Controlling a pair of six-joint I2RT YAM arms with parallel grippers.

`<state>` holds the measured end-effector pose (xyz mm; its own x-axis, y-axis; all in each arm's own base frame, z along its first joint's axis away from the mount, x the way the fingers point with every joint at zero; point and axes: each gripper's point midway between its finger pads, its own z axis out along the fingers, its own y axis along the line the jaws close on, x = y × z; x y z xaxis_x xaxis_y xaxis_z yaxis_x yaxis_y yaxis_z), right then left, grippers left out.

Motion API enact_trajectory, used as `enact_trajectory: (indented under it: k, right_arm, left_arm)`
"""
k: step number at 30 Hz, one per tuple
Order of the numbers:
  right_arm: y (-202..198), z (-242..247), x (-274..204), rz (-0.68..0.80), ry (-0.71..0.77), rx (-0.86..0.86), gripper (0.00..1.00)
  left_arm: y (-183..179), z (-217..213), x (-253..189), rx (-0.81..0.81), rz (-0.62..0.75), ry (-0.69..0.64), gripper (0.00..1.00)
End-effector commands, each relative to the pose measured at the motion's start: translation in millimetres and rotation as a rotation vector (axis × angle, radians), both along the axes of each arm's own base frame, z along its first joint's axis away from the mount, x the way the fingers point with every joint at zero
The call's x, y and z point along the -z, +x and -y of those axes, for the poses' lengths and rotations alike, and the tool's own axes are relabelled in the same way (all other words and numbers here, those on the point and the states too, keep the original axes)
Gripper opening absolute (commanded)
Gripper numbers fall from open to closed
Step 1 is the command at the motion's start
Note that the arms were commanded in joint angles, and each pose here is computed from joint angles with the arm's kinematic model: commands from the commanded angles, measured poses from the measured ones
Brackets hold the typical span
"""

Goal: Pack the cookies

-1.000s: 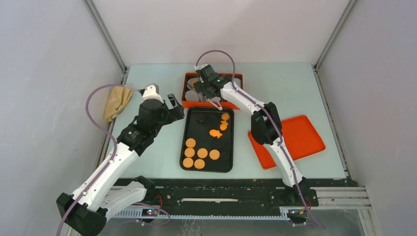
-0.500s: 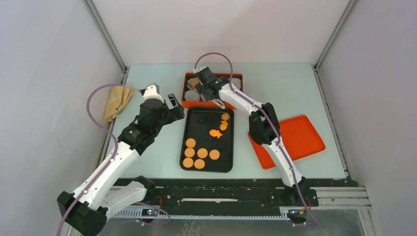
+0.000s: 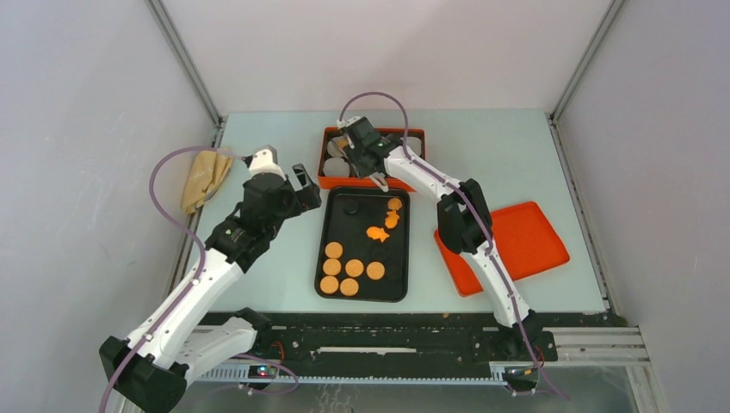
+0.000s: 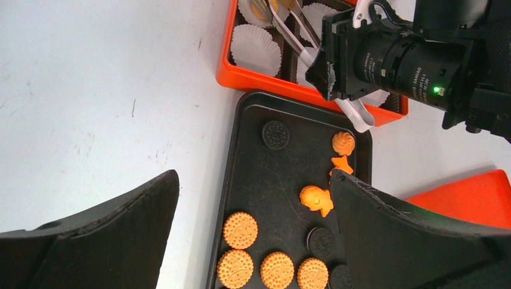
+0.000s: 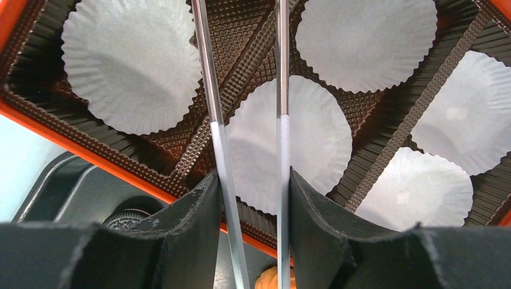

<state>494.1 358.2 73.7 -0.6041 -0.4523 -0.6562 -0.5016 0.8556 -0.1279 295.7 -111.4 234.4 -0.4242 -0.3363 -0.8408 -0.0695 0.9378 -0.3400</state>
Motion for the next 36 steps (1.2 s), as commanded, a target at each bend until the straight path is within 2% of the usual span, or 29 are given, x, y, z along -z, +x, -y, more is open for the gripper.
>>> enact_trajectory:
  k: [1, 8, 14, 18, 28, 36]
  right_arm:
    - [6, -10, -90, 0.144, 0.14, -0.014, 0.45]
    - [-2, -9, -135, 0.219, 0.214, -0.004, 0.42]
    - [-31, -1, -177, 0.245, 0.23, -0.018, 0.42]
    - [-64, 10, -172, 0.198, 0.204, -0.024, 0.43]
    - [-142, 33, -154, 0.08, 0.25, -0.013, 0.51]
    - [-188, 49, -132, 0.044, 0.178, -0.028, 0.49]
  left_arm:
    - [-3, -10, -1, -0.027, 0.021, 0.03, 1.0]
    - [-5, -15, -6, -0.046, 0.037, 0.023, 1.0]
    - [-6, -16, -9, -0.052, 0.05, 0.012, 1.0]
    - [-5, -11, -14, -0.034, 0.058, 0.0, 1.0]
    - [6, 5, -25, 0.026, 0.066, -0.017, 1.0]
    - [3, 7, -26, 0.032, 0.076, -0.044, 1.0]
